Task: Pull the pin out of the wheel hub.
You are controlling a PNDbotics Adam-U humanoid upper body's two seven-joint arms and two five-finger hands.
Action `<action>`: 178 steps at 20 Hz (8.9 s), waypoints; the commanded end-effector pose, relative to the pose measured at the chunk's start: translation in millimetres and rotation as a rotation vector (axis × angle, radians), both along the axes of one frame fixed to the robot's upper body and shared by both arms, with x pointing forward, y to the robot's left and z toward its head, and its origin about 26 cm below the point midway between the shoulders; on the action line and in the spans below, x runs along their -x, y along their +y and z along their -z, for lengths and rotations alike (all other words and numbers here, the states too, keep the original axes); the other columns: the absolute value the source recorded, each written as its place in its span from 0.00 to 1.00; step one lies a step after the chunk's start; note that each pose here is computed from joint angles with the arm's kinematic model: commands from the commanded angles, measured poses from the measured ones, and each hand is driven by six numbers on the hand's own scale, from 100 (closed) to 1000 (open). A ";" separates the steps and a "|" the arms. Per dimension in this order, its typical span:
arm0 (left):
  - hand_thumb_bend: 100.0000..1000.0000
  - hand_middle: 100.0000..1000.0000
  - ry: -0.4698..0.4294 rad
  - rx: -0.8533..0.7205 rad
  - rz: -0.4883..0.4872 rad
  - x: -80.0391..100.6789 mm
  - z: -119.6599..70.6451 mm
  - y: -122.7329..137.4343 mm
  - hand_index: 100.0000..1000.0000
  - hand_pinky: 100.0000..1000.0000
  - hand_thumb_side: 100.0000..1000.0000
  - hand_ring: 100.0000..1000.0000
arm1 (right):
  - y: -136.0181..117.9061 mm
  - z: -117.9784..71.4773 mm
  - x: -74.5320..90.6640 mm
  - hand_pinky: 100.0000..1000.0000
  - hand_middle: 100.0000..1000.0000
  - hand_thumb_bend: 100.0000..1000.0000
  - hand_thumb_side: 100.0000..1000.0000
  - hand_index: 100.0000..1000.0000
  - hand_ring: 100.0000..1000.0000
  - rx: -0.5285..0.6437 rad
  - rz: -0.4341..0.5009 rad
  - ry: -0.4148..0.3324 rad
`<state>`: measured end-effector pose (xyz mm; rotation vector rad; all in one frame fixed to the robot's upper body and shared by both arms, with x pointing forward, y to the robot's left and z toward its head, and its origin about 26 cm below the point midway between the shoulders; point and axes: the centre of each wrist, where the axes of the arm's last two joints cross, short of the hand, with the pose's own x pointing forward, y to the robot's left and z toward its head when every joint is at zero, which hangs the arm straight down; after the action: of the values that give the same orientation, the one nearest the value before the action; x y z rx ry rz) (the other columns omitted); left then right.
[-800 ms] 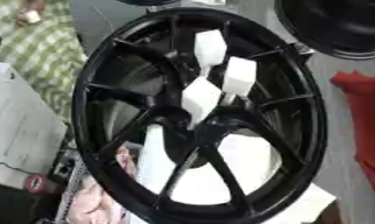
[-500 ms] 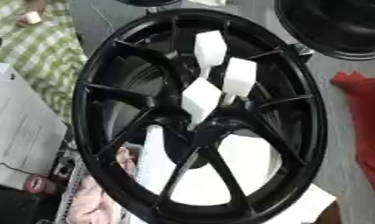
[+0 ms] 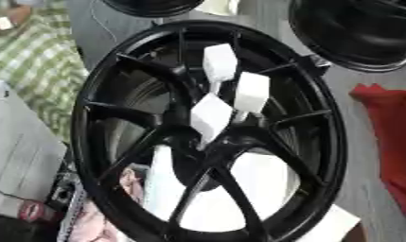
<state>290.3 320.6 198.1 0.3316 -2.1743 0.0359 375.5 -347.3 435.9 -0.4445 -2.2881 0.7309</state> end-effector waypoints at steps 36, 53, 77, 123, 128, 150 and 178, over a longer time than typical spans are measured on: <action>0.00 0.48 -0.039 -0.032 0.017 1.4 -13.3 -0.7 0.72 0.66 0.79 0.51 | 83.2 56.0 33.4 0.82 0.71 0.46 0.18 0.78 0.82 0.663 -0.059 0.280; 0.00 0.48 -0.033 -0.030 0.026 1.1 -12.6 -1.9 0.72 0.66 0.79 0.51 | 111.5 69.0 47.8 0.82 0.72 0.49 0.16 0.81 0.83 0.684 -0.103 0.301; 0.00 0.48 -0.017 -0.030 0.028 2.1 -9.0 -1.5 0.72 0.66 0.79 0.51 | 172.4 78.5 74.6 0.82 0.72 0.51 0.16 0.83 0.83 0.677 -0.136 0.365; 0.00 0.48 -0.017 -0.026 0.047 1.1 -9.1 -4.3 0.72 0.67 0.81 0.51 | 183.1 107.1 52.1 0.80 0.69 0.54 0.18 0.77 0.82 0.726 -0.072 0.515; 0.00 0.48 -0.018 -0.025 0.047 1.1 -9.1 -4.3 0.72 0.67 0.81 0.51 | 184.9 110.0 49.6 0.80 0.67 0.52 0.17 0.75 0.82 0.731 -0.073 0.531; 0.00 0.49 -0.017 -0.022 0.053 0.8 -9.2 -4.9 0.72 0.67 0.81 0.51 | 182.8 114.3 34.1 0.77 0.56 0.40 0.05 0.66 0.76 0.696 -0.082 0.535; 0.00 0.49 -0.007 -0.017 0.048 1.4 -8.0 -2.5 0.73 0.67 0.81 0.52 | 180.2 93.0 52.2 0.75 0.32 0.35 0.06 0.45 0.62 0.519 -0.158 0.425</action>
<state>291.9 315.9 198.1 0.2746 -2.1652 0.0034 328.3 -161.1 329.5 -0.2643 -1.6989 1.3809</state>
